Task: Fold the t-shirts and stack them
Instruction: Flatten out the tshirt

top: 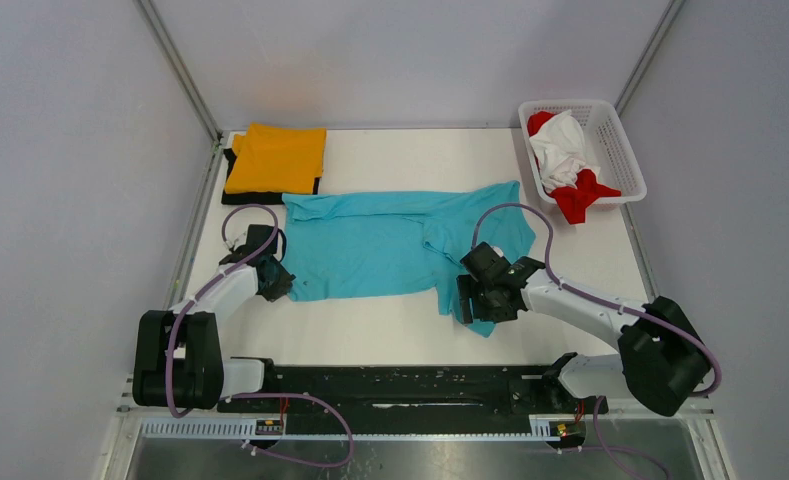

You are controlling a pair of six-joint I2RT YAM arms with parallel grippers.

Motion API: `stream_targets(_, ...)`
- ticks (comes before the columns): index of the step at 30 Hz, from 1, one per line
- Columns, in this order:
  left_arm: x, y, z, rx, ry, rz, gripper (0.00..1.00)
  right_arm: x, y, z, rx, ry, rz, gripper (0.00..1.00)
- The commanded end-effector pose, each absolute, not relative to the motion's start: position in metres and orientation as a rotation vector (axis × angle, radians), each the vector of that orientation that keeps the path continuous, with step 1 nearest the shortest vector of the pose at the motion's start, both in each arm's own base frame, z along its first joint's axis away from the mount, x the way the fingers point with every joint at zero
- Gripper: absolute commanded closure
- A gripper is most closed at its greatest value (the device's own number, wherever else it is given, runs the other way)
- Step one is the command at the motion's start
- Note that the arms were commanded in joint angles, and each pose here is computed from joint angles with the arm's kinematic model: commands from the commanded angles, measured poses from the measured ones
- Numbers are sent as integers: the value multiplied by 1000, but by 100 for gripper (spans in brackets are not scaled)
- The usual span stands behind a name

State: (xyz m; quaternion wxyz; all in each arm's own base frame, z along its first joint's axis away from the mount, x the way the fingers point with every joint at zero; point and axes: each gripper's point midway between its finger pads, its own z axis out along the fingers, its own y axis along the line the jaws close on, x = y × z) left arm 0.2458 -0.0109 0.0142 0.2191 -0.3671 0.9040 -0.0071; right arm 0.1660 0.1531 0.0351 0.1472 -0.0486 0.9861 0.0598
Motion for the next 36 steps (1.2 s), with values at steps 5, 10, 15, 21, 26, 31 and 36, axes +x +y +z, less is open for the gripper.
stream_targets(5,239,-9,12,-1006,2513,-10,100,158,149,3,-22,2905,93,36)
stream_targets(10,239,-9,12,-1011,2508,-7,100,159,145,-8,7,2923,28,53)
stream_targets(15,239,-6,15,-1026,2482,4,100,164,140,-10,35,2910,-44,81)
stream_targets(21,239,-5,34,-1051,2424,8,100,201,142,39,82,2662,19,100)
stream_targets(26,261,-32,98,-920,2314,-169,100,261,151,142,134,2322,162,100)
stream_targets(31,283,-44,194,-827,2158,-316,100,300,129,255,229,2001,272,100)
stream_targets(36,289,-52,303,-716,1932,-472,100,297,94,363,261,1720,261,100)
